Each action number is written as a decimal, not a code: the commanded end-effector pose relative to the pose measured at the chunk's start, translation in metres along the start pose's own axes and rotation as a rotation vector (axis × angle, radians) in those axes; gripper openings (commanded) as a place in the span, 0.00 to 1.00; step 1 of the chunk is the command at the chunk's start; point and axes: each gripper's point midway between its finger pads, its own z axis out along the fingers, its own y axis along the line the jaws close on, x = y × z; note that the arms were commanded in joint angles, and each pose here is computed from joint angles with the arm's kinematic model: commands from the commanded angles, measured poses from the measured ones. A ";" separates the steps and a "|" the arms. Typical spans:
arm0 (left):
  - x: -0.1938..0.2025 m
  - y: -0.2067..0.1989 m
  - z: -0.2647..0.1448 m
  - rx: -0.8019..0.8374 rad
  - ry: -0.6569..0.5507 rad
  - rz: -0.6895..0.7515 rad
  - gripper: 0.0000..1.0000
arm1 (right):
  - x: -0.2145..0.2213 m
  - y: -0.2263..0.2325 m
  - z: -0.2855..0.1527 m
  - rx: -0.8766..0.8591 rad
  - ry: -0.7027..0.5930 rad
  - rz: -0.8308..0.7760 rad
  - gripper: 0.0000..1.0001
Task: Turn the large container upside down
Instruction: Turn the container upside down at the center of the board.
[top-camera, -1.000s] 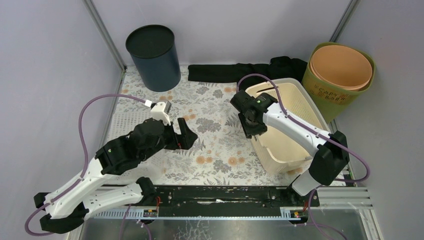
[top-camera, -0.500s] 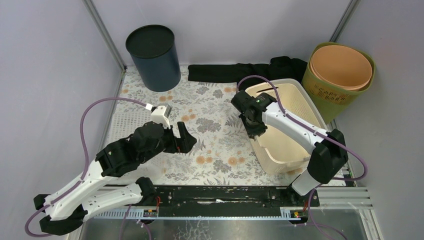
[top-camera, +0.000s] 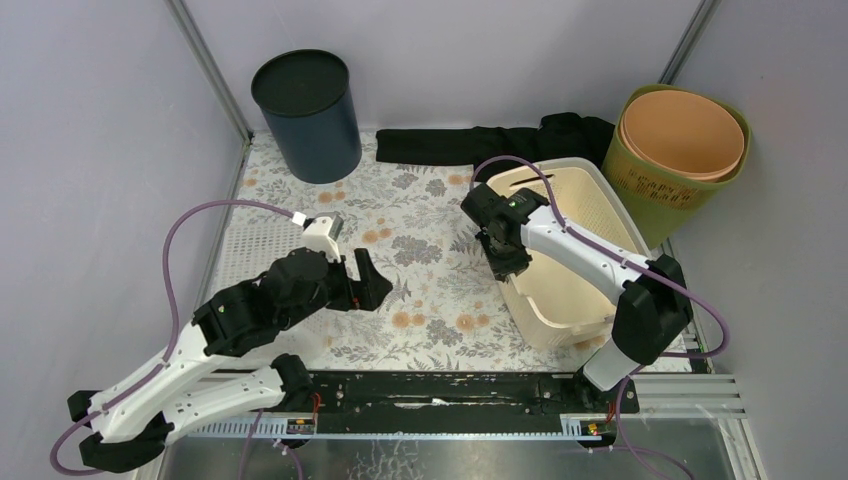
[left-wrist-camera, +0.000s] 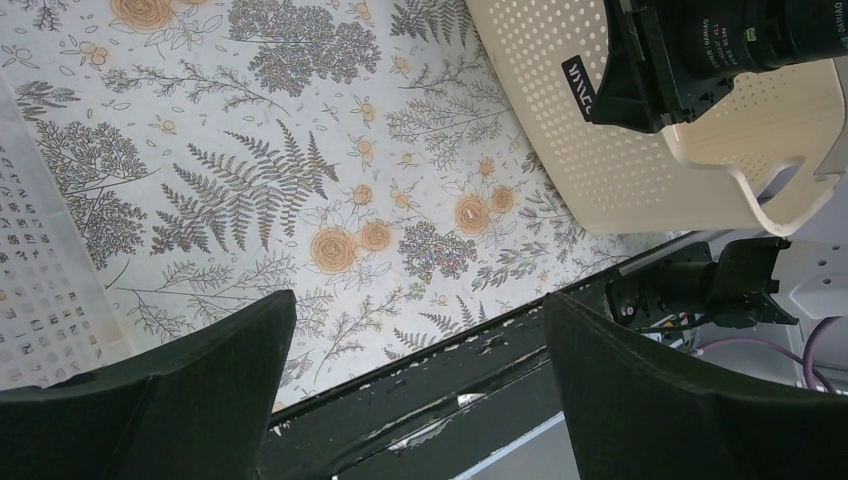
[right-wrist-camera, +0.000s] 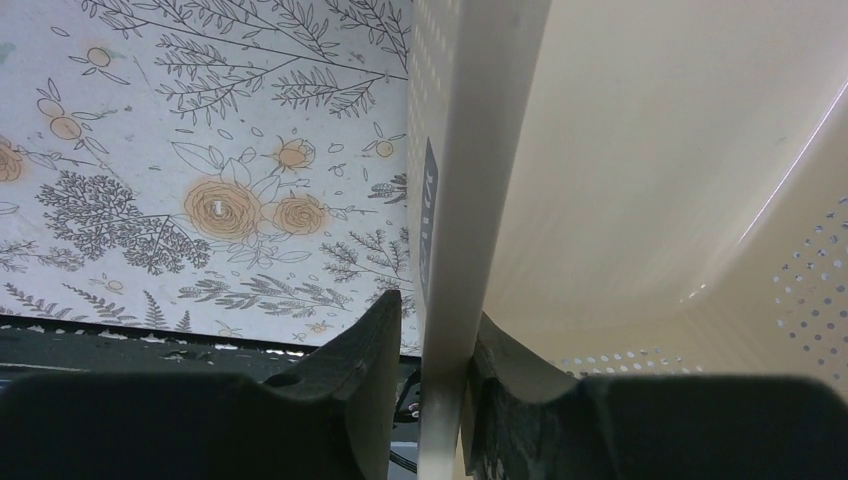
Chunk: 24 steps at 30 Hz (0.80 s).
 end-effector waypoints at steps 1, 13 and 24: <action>-0.003 -0.004 0.003 0.016 -0.015 -0.015 1.00 | 0.000 0.010 0.005 -0.052 0.013 -0.012 0.30; -0.001 -0.005 0.008 0.011 -0.003 -0.016 1.00 | 0.002 0.010 0.011 -0.053 0.017 -0.011 0.22; 0.005 -0.003 0.011 0.004 0.011 -0.025 1.00 | 0.007 0.009 0.016 -0.059 0.020 -0.013 0.14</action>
